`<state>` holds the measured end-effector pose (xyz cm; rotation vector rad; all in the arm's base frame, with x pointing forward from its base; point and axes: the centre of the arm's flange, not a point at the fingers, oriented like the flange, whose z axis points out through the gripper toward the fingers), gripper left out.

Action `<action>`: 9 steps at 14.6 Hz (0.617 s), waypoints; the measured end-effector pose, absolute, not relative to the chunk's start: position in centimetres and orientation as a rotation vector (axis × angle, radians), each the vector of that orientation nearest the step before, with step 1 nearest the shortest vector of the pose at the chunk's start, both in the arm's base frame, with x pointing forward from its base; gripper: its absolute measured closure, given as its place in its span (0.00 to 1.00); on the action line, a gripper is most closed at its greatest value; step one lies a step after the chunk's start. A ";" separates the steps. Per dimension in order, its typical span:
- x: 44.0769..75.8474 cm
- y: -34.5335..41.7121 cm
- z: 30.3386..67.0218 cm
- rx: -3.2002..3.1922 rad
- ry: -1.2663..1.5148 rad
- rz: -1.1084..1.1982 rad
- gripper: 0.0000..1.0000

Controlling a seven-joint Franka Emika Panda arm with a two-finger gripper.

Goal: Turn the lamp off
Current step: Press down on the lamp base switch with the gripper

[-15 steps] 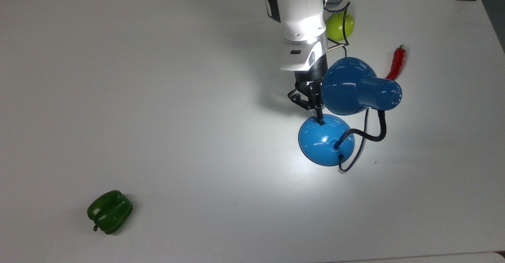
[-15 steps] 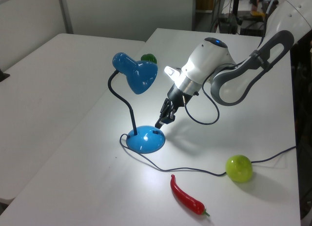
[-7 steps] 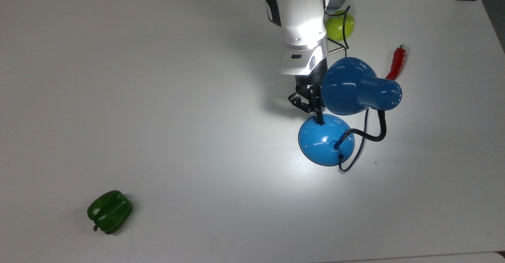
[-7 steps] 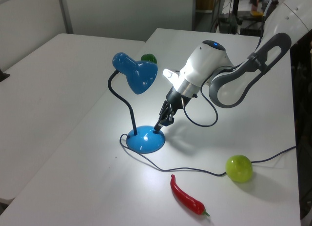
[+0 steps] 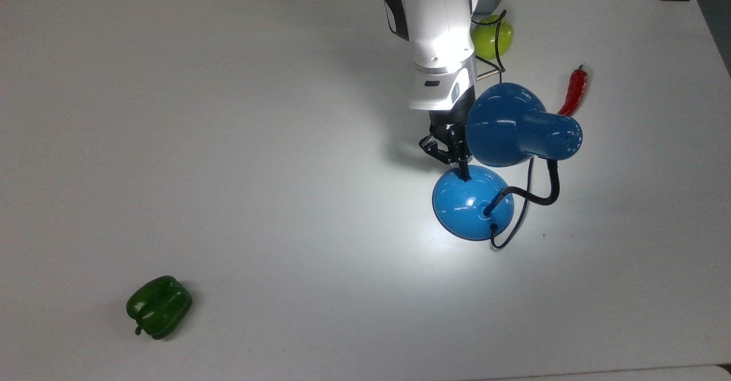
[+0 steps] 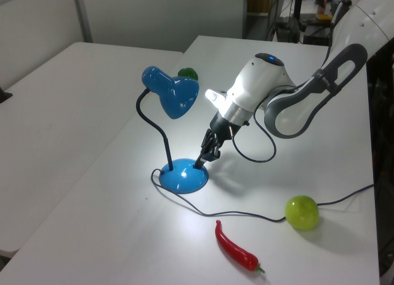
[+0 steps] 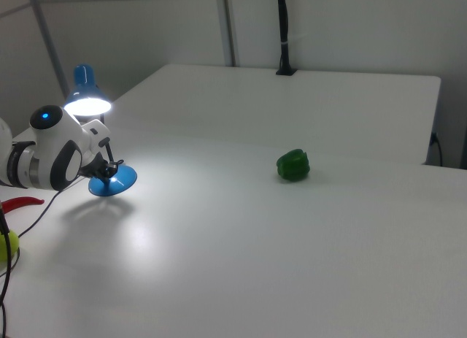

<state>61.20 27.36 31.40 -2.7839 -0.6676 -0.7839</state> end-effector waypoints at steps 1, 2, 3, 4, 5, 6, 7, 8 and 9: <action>61.2 27.4 31.4 -2.784 -0.669 -0.784 0.99; 61.2 27.5 31.4 -2.783 -0.671 -0.784 0.99; 61.1 27.5 31.4 -2.783 -0.672 -0.783 0.99; 61.1 27.5 31.4 -2.783 -0.672 -0.783 0.99; 61.1 27.5 31.4 -2.782 -0.673 -0.783 0.99; 61.1 27.5 31.4 -2.782 -0.673 -0.783 0.99; 61.1 27.5 31.4 -2.782 -0.673 -0.783 0.99; 61.1 27.5 31.4 -2.782 -0.673 -0.783 0.99; 61.1 27.5 31.4 -2.783 -0.673 -0.783 0.99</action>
